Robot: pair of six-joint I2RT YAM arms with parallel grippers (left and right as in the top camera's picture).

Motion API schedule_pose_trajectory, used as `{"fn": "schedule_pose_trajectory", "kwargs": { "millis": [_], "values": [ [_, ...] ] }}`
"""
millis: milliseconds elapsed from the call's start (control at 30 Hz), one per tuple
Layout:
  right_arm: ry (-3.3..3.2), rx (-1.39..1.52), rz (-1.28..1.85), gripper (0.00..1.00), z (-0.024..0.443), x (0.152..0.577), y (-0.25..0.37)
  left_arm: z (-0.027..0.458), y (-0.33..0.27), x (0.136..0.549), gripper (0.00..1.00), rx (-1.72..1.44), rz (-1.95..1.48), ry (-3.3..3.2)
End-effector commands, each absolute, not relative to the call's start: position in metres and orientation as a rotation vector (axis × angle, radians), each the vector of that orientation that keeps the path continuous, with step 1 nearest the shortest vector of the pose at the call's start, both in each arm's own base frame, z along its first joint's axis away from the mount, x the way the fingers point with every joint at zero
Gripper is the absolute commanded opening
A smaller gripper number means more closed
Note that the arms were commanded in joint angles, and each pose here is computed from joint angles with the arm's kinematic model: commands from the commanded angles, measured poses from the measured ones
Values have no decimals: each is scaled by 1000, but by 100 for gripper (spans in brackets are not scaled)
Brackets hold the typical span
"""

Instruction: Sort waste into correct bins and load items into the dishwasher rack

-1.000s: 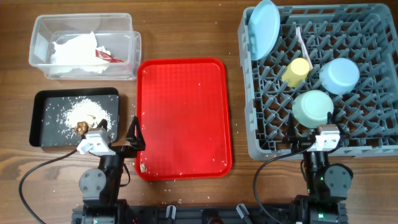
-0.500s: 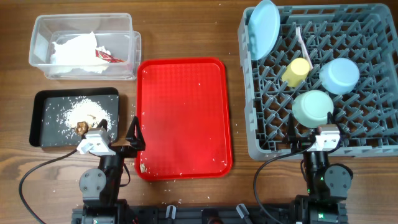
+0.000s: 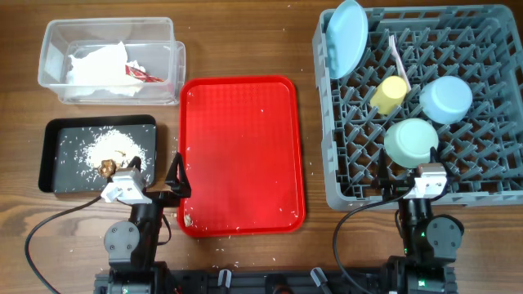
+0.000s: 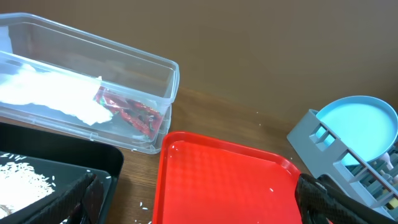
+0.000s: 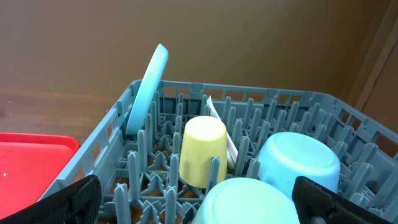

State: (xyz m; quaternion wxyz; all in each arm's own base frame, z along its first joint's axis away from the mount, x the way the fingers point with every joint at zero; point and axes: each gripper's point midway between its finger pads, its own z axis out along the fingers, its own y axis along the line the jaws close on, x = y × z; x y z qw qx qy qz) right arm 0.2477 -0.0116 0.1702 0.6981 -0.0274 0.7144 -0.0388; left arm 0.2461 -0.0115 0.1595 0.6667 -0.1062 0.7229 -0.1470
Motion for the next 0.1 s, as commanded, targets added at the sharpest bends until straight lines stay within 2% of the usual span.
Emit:
{"fn": "schedule_pose_trajectory", "kwargs": {
  "millis": [0,67],
  "values": [
    [1585,-57,-106,100,172,247,-15,159,-12,246,100,-219,-321,1632],
    [1585,-56,-106,100,172,247,-15,159,-12,246,100,-219,-321,1632]
  ]
}}
